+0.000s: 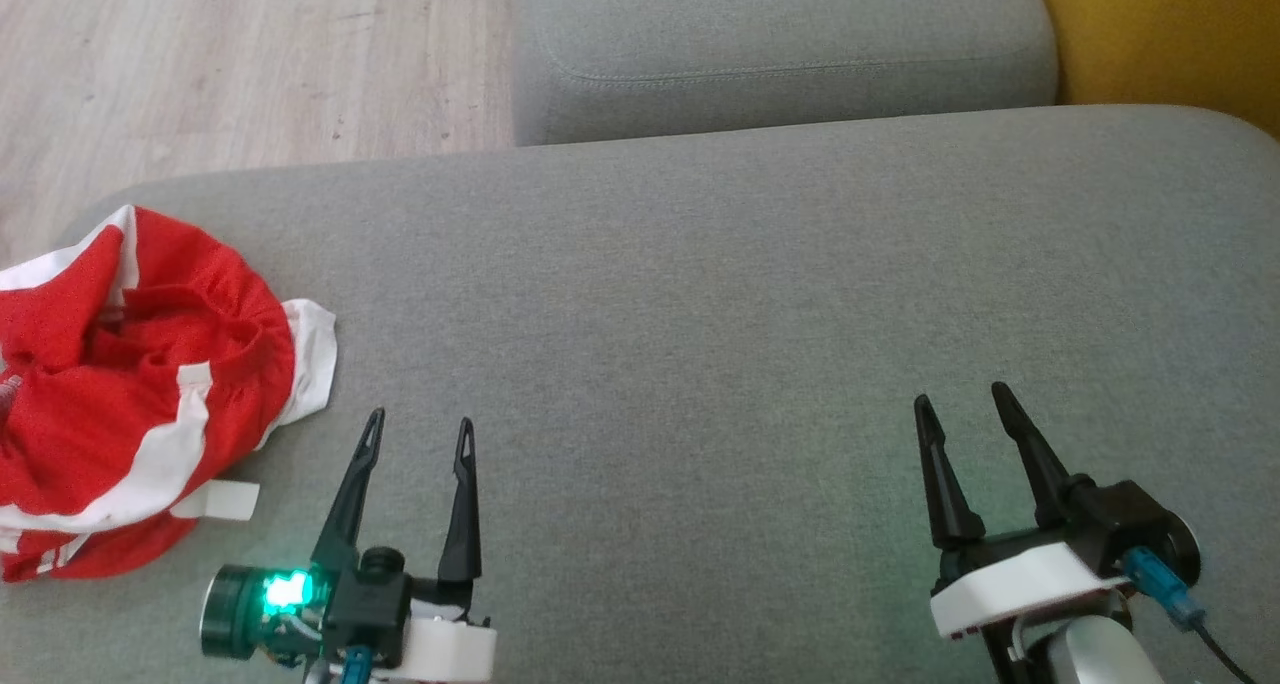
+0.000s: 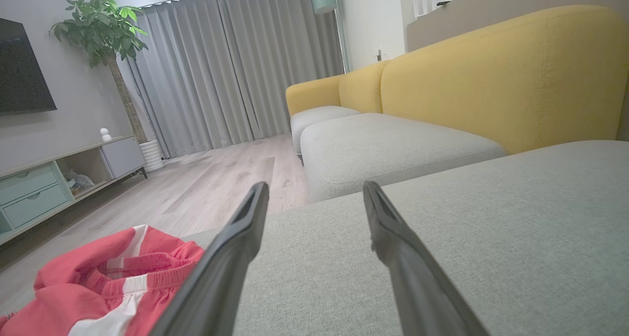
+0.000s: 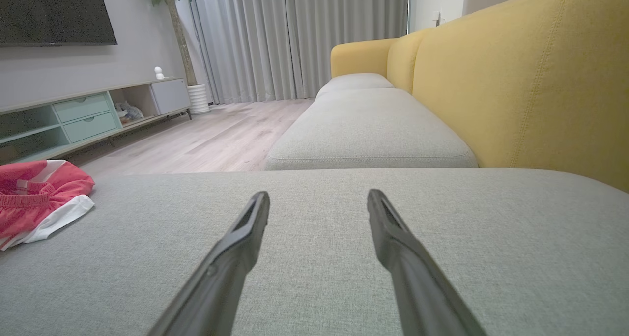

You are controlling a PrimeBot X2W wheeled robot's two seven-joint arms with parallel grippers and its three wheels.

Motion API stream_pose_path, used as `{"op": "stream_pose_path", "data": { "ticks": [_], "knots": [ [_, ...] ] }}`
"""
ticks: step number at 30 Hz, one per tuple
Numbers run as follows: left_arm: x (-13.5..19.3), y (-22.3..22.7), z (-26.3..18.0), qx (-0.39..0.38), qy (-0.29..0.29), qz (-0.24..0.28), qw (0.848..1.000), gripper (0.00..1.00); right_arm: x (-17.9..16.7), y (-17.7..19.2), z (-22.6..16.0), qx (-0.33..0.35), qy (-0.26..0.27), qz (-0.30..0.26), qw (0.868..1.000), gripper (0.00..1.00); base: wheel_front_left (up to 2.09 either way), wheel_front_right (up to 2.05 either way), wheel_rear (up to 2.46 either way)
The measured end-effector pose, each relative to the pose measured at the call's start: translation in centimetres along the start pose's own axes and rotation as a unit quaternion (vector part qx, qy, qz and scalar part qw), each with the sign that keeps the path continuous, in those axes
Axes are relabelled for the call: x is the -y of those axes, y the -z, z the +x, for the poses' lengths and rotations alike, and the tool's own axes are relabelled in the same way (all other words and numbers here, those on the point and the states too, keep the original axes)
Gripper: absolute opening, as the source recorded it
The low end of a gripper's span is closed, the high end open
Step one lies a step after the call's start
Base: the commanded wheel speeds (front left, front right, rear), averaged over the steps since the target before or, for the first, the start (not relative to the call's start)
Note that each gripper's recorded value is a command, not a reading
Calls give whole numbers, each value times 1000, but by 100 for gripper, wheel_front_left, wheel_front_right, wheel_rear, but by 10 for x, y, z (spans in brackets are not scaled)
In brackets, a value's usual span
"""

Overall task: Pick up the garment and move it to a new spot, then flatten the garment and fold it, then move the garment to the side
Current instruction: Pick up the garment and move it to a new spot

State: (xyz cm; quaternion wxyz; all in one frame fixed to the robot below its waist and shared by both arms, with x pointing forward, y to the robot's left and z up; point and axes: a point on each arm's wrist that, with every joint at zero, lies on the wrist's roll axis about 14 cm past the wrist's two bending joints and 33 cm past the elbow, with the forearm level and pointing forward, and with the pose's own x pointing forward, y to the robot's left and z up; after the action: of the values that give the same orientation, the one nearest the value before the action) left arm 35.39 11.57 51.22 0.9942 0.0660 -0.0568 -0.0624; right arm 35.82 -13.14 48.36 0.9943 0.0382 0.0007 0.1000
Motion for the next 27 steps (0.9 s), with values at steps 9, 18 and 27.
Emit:
{"op": "stream_pose_path", "data": {
  "ticks": [9, 18, 27],
  "knots": [
    [-20, 7, -16, -14, -35, -2, 999, 100, -13, 10, 5, -16, -22, 0, 1000, 100, 0, 0, 0],
    [-80, 13, -59, -31, -146, 5, 989, 100, -81, 18, 33, -29, -131, -5, 991, 100, 0, 0, 0],
    [-136, 20, -127, -56, -278, 7, 959, 100, -156, 23, 47, -34, -244, -11, 969, 100, 0, 0, 0]
  ]
}}
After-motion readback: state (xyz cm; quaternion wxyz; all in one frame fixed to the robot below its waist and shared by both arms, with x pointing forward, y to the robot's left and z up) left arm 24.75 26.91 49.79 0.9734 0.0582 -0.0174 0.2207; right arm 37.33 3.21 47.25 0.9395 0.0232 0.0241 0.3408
